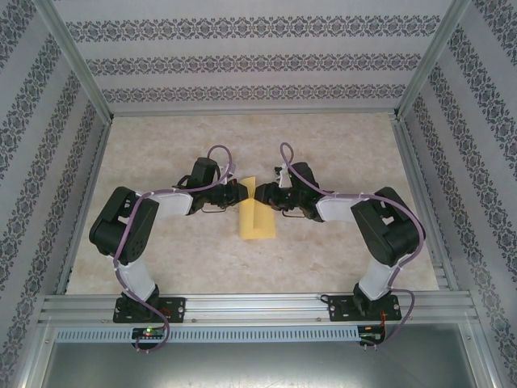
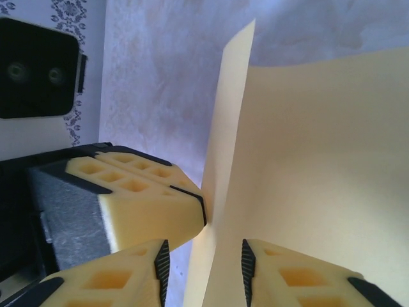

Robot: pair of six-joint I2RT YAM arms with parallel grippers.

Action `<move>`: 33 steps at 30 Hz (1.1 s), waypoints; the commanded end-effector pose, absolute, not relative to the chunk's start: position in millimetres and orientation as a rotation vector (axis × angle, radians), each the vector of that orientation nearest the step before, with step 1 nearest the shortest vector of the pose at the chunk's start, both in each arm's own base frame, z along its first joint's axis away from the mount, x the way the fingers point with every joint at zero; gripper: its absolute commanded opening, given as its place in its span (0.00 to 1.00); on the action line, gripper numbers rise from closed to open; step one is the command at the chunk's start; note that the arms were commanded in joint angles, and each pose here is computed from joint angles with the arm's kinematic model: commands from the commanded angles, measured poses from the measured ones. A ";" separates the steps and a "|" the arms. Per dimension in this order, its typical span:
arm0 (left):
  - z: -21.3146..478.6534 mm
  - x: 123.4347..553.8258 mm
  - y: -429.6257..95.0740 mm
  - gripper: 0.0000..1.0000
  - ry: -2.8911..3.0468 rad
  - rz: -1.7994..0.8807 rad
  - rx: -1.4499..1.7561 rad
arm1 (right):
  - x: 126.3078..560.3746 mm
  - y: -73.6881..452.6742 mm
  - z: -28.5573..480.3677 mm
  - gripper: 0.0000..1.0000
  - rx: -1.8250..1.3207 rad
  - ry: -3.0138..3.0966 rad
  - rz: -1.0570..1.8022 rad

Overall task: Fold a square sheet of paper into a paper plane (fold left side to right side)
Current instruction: First fold in half a square sheet of paper at the center of the table.

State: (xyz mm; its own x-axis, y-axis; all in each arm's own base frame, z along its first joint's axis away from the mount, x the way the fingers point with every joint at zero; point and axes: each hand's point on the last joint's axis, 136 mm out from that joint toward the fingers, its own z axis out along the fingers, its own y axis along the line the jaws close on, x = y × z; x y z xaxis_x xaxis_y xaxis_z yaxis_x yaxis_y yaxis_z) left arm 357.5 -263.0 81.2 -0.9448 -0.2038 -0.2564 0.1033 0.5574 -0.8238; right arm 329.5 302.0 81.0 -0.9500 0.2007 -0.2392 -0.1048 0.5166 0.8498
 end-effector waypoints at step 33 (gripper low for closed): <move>64.9 335.3 -253.3 0.55 2.617 -1.076 -0.025 | 334.2 257.3 45.8 0.00 0.055 2.671 0.921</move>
State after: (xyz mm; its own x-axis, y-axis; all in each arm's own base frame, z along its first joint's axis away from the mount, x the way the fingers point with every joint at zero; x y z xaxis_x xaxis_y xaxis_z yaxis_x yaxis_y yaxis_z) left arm 339.1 -240.8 68.3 -0.9403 -0.1716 -0.2939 0.0871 0.7134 -0.6953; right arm 328.7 267.4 41.7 -0.9584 0.1422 -0.2475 -0.0555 0.7578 0.6501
